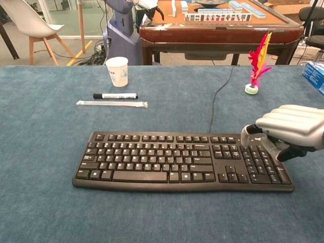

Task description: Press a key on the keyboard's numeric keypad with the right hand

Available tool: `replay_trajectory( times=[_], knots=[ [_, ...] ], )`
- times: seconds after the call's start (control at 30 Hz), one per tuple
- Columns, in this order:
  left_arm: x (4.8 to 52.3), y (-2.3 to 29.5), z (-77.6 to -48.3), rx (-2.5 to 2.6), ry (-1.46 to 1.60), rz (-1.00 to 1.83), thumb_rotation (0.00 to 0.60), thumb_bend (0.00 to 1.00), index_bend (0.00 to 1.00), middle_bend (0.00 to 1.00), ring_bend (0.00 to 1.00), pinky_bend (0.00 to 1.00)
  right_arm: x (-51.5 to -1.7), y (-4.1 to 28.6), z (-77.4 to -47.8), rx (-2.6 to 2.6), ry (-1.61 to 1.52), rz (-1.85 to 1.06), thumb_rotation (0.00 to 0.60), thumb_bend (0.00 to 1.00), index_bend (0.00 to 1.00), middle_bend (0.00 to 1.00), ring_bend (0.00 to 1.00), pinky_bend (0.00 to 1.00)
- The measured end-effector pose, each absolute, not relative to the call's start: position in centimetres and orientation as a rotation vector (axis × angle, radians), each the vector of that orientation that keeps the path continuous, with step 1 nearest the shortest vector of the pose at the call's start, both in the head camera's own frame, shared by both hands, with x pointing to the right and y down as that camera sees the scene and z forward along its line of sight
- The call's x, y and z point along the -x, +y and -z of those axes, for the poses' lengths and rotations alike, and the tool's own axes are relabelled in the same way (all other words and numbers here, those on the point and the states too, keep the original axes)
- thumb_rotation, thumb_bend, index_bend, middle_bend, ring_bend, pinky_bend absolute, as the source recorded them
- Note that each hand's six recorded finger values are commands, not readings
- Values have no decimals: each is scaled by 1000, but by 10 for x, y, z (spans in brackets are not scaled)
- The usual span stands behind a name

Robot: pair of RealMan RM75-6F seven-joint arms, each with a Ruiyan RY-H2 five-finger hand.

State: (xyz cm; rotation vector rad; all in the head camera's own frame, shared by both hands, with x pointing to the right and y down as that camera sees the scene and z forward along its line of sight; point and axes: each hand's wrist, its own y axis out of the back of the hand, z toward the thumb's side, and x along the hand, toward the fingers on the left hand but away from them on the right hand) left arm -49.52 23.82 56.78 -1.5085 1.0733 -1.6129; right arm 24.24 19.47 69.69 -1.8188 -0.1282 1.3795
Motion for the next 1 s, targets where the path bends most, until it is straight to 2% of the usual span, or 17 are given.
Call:
replay_trajectory(
  times=[0.43, 0.63, 0.7, 0.8, 0.9, 1.0],
  knots=[
    [494, 239, -566, 1508, 1070, 1613, 600, 95, 407, 315, 347, 467, -245, 199, -703, 1825, -115, -1395, 600, 1000, 318, 1000, 1000, 1000],
    [494, 239, -567, 1510, 1069, 1617, 600, 95, 408, 315, 347, 467, -243, 194, -692, 1825, -167, -1363, 600, 1000, 318, 1000, 996, 1000],
    [494, 239, -567, 1509, 1066, 1617, 600, 95, 408, 315, 347, 467, -242, 191, -684, 1818, -197, -1340, 600, 1000, 318, 986, 959, 1000],
    [493, 239, -567, 1509, 1064, 1615, 600, 95, 409, 315, 347, 467, -247, 185, -669, 1797, -244, -1312, 600, 999, 318, 858, 822, 1000],
    [492, 239, -566, 1507, 1062, 1611, 600, 95, 409, 315, 347, 467, -257, 181, -652, 1772, -287, -1309, 600, 935, 323, 698, 683, 983],
    [489, 239, -564, 1508, 1060, 1601, 600, 95, 409, 315, 347, 467, -270, 179, -635, 1765, -328, -1313, 600, 857, 346, 600, 575, 869]
  ],
)
